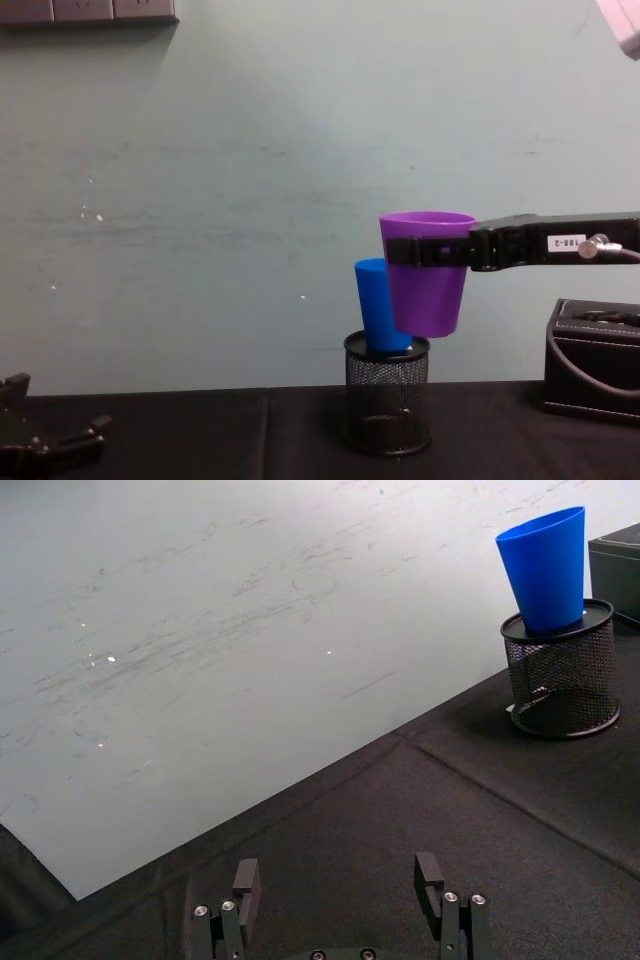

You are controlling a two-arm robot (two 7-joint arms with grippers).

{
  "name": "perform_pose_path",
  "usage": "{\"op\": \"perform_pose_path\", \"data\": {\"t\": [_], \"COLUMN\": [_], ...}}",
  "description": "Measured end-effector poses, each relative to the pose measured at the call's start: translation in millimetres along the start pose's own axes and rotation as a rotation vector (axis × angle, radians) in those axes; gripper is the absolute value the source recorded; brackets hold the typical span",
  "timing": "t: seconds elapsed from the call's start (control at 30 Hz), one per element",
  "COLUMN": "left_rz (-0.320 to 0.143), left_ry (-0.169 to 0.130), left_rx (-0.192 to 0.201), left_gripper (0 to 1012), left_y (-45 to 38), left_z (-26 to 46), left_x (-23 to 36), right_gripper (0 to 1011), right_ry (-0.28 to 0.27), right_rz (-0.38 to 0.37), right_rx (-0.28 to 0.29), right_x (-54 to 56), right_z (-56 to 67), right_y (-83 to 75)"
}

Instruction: Pick up one cup with a gripper and tap it against the other cup.

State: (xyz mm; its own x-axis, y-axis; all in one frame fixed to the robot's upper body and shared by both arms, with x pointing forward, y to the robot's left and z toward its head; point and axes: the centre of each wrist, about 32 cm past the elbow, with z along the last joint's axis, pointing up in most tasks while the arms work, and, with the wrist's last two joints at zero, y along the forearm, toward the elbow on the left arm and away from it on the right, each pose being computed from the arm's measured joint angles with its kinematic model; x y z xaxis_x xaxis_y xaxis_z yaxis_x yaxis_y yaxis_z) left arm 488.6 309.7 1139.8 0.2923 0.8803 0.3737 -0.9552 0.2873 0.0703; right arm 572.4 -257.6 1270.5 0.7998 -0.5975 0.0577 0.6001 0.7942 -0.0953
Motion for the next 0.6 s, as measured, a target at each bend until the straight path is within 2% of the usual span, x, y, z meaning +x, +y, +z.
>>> {"op": "perform_pose_path", "data": {"t": [0.27, 0.6], "left_rz": [0.0, 0.0], "left_ry": [0.0, 0.0], "left_rx": [0.0, 0.0], "left_gripper": [1011, 1011], "left_y": [0.0, 0.0], "left_z": [0.0, 0.0], "left_x": [0.0, 0.0], "right_gripper": [728, 726], "right_ry": [-0.026, -0.04], "right_rz": [0.015, 0.03], "right_rx": [0.01, 0.017], "right_x": [-4.7, -10.3], "right_z": [-6.7, -24.1], "right_y": [-3.5, -8.3]}}
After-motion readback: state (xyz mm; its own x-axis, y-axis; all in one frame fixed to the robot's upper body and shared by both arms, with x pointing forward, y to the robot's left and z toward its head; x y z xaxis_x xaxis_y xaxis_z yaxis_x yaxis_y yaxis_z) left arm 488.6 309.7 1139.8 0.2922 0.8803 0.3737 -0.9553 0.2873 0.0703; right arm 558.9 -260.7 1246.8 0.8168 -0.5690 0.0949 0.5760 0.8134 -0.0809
